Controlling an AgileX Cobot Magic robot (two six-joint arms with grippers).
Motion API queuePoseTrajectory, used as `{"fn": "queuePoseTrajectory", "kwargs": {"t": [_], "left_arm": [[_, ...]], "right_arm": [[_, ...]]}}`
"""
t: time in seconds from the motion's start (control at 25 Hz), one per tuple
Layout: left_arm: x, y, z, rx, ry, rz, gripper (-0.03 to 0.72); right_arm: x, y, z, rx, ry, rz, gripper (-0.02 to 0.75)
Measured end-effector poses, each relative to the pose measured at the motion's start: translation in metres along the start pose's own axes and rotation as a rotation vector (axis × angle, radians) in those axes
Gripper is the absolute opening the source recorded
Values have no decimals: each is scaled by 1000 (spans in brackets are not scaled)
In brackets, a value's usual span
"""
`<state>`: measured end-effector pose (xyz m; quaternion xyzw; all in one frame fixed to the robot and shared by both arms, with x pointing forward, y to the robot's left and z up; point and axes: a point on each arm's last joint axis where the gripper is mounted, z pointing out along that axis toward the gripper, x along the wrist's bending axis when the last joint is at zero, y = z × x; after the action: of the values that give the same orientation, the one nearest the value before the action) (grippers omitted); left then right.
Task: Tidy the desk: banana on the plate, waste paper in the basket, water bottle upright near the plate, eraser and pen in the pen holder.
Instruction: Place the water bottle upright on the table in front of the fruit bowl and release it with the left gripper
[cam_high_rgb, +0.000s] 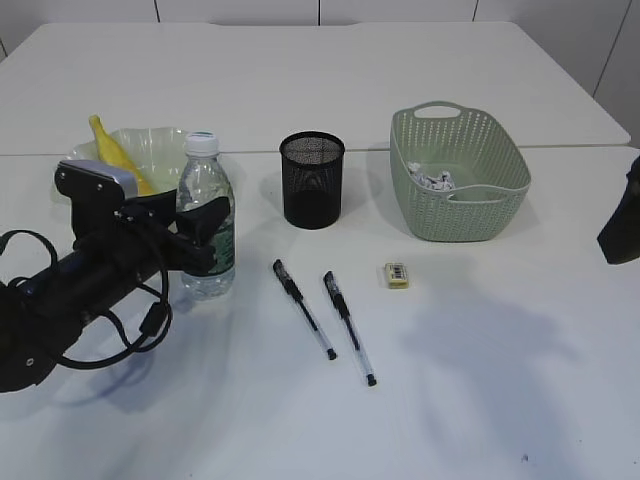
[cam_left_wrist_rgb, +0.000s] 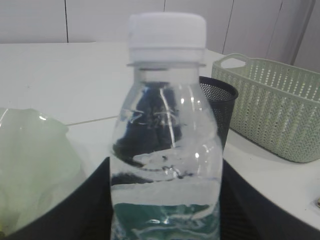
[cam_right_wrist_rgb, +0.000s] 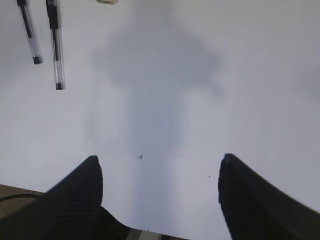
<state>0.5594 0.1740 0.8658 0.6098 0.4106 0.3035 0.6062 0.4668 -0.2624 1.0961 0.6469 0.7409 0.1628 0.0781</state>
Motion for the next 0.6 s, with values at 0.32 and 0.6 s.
{"fn": "queuePoseTrajectory", "kwargs": {"t": [0.32, 0.6], "left_arm": [[2, -1, -1, -2, 24, -8, 411], [1, 0, -7, -2, 27, 31, 421]], "right_arm": [[0, 0, 0, 0, 0, 0, 536], [0, 0, 0, 0, 0, 0, 536]]}}
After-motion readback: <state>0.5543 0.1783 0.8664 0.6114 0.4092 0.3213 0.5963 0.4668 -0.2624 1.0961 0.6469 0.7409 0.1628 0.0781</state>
